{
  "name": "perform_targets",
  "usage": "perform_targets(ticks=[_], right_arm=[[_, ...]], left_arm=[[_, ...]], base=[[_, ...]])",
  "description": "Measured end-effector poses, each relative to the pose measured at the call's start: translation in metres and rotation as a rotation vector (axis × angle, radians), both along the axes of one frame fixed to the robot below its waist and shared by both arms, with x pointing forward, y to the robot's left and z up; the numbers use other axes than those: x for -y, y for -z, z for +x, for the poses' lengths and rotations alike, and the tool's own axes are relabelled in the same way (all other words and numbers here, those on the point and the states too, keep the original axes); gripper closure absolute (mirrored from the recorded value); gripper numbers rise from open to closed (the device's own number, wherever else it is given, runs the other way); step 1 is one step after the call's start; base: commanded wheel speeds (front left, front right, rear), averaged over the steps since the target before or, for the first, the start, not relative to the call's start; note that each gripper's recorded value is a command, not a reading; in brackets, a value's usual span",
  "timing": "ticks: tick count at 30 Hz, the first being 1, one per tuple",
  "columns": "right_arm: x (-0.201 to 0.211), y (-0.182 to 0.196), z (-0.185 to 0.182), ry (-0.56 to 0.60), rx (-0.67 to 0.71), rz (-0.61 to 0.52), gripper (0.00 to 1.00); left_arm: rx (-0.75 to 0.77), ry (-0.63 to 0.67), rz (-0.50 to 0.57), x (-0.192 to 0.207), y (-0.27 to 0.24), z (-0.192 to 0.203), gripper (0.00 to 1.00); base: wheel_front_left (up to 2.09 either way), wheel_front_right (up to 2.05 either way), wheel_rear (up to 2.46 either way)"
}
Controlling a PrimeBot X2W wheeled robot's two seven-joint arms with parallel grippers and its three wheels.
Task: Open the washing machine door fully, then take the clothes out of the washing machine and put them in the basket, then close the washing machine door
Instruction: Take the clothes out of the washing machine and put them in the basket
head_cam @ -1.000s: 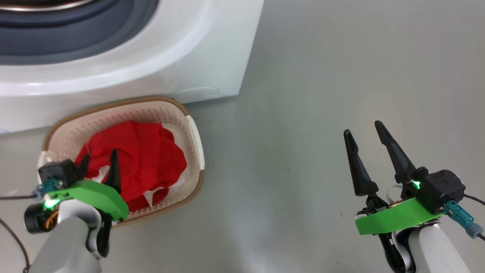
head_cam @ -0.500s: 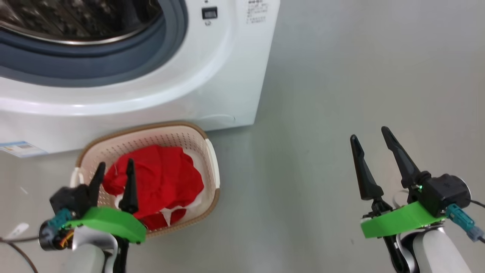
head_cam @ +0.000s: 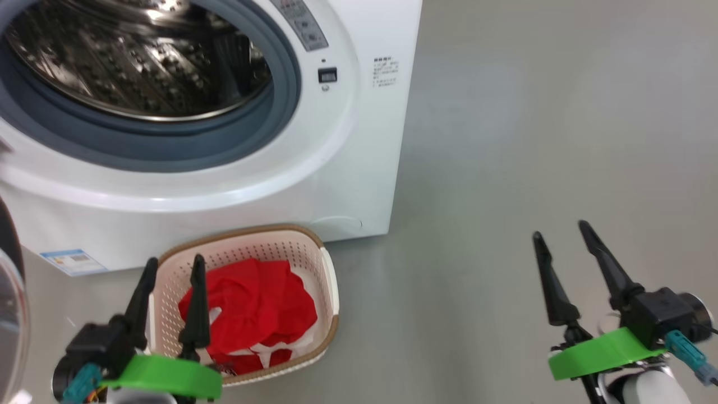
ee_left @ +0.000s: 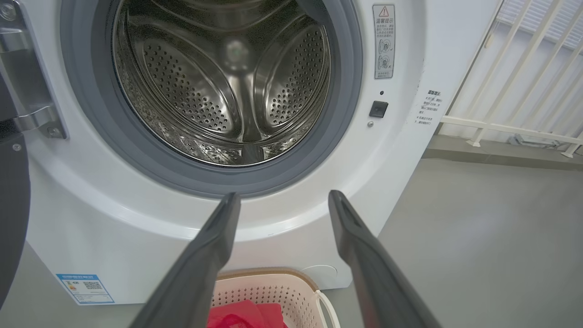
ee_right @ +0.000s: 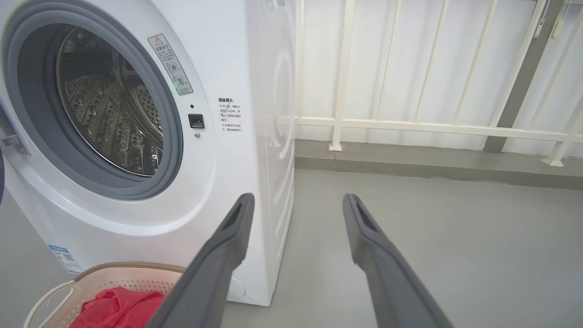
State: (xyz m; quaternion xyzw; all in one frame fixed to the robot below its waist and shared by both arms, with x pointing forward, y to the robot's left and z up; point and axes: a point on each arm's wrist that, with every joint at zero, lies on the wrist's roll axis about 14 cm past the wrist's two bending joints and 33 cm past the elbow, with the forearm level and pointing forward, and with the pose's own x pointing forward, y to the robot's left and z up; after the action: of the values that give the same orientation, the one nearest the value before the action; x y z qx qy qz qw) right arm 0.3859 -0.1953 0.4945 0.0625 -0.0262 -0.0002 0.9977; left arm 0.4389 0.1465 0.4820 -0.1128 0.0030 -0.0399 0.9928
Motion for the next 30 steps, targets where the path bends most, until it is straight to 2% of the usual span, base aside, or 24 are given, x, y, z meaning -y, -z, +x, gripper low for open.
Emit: perform_targets(ticks=[12, 24, 30], right_arm=[[0.007, -0.015, -0.031, 0.023, 0.040, -0.043, 0.00], [0.013, -0.028, -0.049, 0.042, 0.083, -0.046, 0.00], [0.016, -0.026, -0.060, 0.056, 0.076, -0.046, 0.00]], left_arm=[[0.142, -0.030, 0.010, -0.016, -0.047, -0.044, 0.00], [0.136, -0.051, 0.121, -0.028, -0.043, -0.076, 0.00], [0.139, -0.062, 0.129, -0.032, -0.044, -0.082, 0.00]], base=[[0.00, 0.00, 0.00], [0.00, 0.00, 0.00], [0.00, 0.00, 0.00]])
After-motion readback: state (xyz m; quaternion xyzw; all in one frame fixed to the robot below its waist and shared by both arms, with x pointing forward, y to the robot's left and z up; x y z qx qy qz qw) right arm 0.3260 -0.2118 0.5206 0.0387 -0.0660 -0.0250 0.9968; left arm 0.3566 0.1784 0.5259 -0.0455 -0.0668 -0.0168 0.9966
